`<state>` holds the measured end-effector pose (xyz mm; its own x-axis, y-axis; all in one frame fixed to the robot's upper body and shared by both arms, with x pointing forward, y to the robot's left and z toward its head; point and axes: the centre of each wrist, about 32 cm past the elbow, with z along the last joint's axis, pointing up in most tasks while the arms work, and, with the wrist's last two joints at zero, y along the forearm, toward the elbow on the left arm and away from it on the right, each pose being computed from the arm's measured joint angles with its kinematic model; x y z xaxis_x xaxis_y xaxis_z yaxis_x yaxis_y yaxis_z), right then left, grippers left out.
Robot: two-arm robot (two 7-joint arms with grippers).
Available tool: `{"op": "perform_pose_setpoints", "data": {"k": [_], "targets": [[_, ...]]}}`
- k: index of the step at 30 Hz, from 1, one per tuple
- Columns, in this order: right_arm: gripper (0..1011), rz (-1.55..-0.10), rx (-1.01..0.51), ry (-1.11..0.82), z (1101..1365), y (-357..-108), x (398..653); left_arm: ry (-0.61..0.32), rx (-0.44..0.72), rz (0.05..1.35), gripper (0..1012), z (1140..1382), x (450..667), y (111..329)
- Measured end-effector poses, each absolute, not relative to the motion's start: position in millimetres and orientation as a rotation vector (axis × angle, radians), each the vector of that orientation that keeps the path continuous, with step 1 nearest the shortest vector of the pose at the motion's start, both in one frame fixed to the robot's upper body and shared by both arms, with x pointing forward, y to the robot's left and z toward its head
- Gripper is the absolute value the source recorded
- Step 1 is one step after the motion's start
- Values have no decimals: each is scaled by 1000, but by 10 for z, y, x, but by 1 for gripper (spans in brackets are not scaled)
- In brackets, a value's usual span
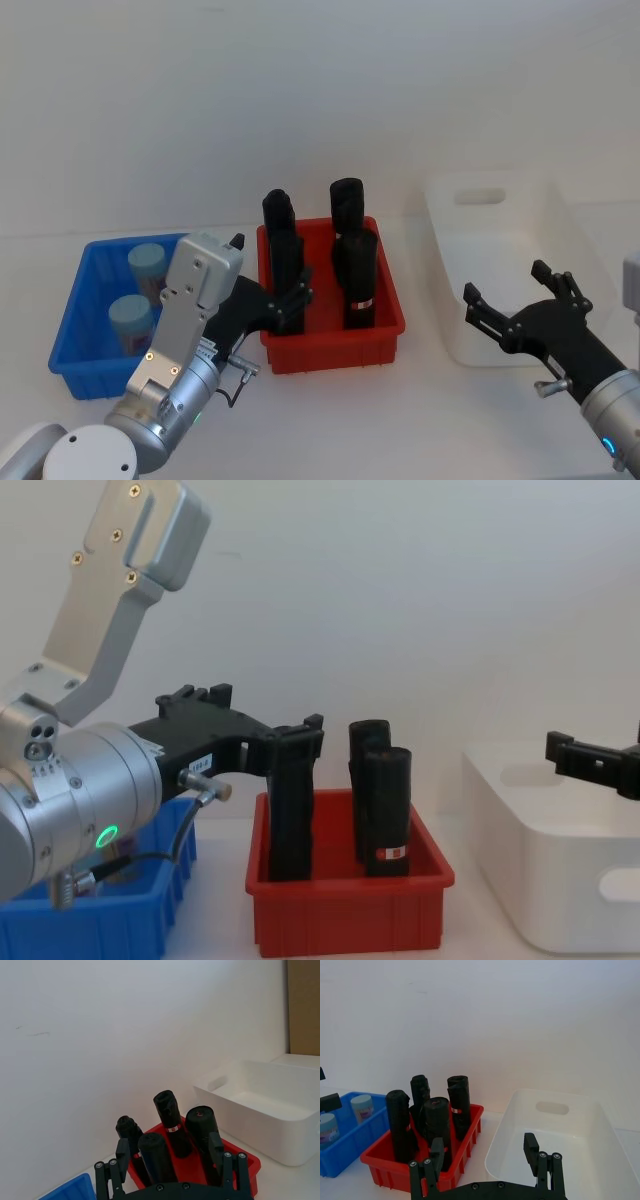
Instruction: Pick the cotton swabs from the blue box and place them into the white box.
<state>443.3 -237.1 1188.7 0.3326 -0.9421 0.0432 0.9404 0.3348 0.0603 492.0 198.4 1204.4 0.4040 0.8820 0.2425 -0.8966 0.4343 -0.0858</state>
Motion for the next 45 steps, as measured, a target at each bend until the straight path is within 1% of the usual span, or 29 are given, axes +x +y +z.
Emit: {"op": "perform_pose_setpoints", "data": {"k": [26, 33, 45], "targets": [[1002, -1229, 26, -75, 11887, -2371, 4433, -267, 60, 1124, 1000, 12046, 4923, 1989], [1002, -1230, 26, -75, 11887, -2371, 4433, -248, 60, 1136, 999, 12045, 4981, 2068], [1002, -1230, 26, -75, 11887, -2371, 4433, -181, 71, 1186, 1000, 12020, 5174, 2318]]}}
